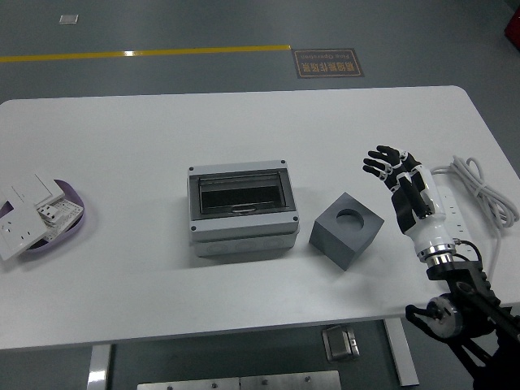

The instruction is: Pick up the cylinder from the cube,place it in the box,flap close box

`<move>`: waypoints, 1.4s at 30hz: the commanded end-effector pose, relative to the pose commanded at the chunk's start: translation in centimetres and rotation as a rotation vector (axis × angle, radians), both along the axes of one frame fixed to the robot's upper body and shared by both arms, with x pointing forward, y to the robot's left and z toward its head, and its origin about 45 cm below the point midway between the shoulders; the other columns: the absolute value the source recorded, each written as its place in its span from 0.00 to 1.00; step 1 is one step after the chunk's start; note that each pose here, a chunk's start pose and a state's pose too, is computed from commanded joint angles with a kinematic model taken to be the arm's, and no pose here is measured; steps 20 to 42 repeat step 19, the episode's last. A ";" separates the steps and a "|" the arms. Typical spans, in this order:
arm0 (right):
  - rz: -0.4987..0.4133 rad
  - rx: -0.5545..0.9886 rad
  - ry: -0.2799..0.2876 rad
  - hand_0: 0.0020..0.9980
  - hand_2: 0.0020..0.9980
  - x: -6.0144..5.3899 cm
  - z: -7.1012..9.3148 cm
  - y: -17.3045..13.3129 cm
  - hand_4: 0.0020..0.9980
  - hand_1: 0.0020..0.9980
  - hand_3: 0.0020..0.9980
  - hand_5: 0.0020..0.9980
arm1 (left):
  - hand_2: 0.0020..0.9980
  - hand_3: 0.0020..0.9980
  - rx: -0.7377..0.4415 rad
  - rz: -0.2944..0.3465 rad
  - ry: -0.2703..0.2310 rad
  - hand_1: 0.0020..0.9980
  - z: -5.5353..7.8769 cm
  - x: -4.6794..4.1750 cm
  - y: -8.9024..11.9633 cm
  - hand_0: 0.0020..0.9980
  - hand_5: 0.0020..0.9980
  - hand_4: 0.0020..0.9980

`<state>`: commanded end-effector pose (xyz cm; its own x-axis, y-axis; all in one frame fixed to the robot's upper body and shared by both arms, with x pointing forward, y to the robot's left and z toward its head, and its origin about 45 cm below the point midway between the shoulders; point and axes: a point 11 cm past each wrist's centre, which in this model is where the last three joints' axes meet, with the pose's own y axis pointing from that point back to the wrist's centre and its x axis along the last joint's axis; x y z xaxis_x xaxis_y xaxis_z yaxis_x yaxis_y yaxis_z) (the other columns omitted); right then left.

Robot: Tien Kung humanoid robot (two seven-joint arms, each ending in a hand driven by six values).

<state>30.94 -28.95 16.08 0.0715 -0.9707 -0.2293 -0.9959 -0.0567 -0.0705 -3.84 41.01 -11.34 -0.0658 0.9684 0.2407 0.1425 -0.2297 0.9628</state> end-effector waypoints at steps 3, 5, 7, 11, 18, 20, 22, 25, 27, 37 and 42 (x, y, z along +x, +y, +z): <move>0.011 -0.011 0.000 0.67 0.58 0.1 0.0 0.2 0.86 0.61 0.55 0.58 | 0.63 0.64 -0.002 -0.001 -0.001 0.64 0.0 0.02 -0.1 0.62 0.25 0.69; 0.018 -0.022 -0.001 0.67 0.58 0.2 0.1 0.2 0.86 0.61 0.55 0.58 | 0.63 0.64 -0.002 -0.001 -0.001 0.64 0.0 0.05 -0.1 0.62 0.25 0.69; 0.023 -0.034 -0.007 0.66 0.58 0.5 0.3 0.1 0.86 0.60 0.55 0.59 | 0.63 0.64 -0.001 -0.002 -0.002 0.64 0.0 0.08 -0.1 0.62 0.25 0.69; 0.026 -0.056 -0.027 0.66 0.58 1.1 1.1 -0.2 0.86 0.60 0.55 0.59 | 0.63 0.64 0.000 -0.002 -0.001 0.64 0.0 0.10 0.0 0.62 0.25 0.69; 0.001 -0.074 -0.055 0.66 0.57 1.7 2.0 -1.2 0.86 0.60 0.54 0.59 | 0.63 0.64 0.000 0.000 -0.001 0.64 0.0 0.05 0.0 0.62 0.25 0.69; -0.002 -0.076 -0.056 0.66 0.57 1.7 2.1 -1.3 0.86 0.60 0.54 0.59 | 0.63 0.64 0.000 0.000 -0.001 0.64 0.0 0.05 0.0 0.62 0.25 0.69; -0.002 -0.076 -0.056 0.66 0.57 1.7 2.1 -1.3 0.86 0.60 0.54 0.59 | 0.63 0.64 0.000 0.000 -0.001 0.64 0.0 0.05 0.0 0.62 0.25 0.69; -0.002 -0.076 -0.056 0.66 0.57 1.7 2.1 -1.3 0.86 0.60 0.54 0.59 | 0.63 0.64 0.000 0.000 -0.001 0.64 0.0 0.05 0.0 0.62 0.25 0.69; -0.002 -0.076 -0.056 0.66 0.57 1.7 2.1 -1.3 0.86 0.60 0.54 0.59 | 0.63 0.64 0.000 0.000 -0.001 0.64 0.0 0.05 0.0 0.62 0.25 0.69; -0.002 -0.076 -0.056 0.66 0.57 1.7 2.1 -1.3 0.86 0.60 0.54 0.59 | 0.63 0.64 0.000 0.000 -0.001 0.64 0.0 0.05 0.0 0.62 0.25 0.69; -0.002 -0.076 -0.056 0.66 0.57 1.7 2.1 -1.3 0.86 0.60 0.54 0.59 | 0.63 0.64 0.000 0.000 -0.001 0.64 0.0 0.05 0.0 0.62 0.25 0.69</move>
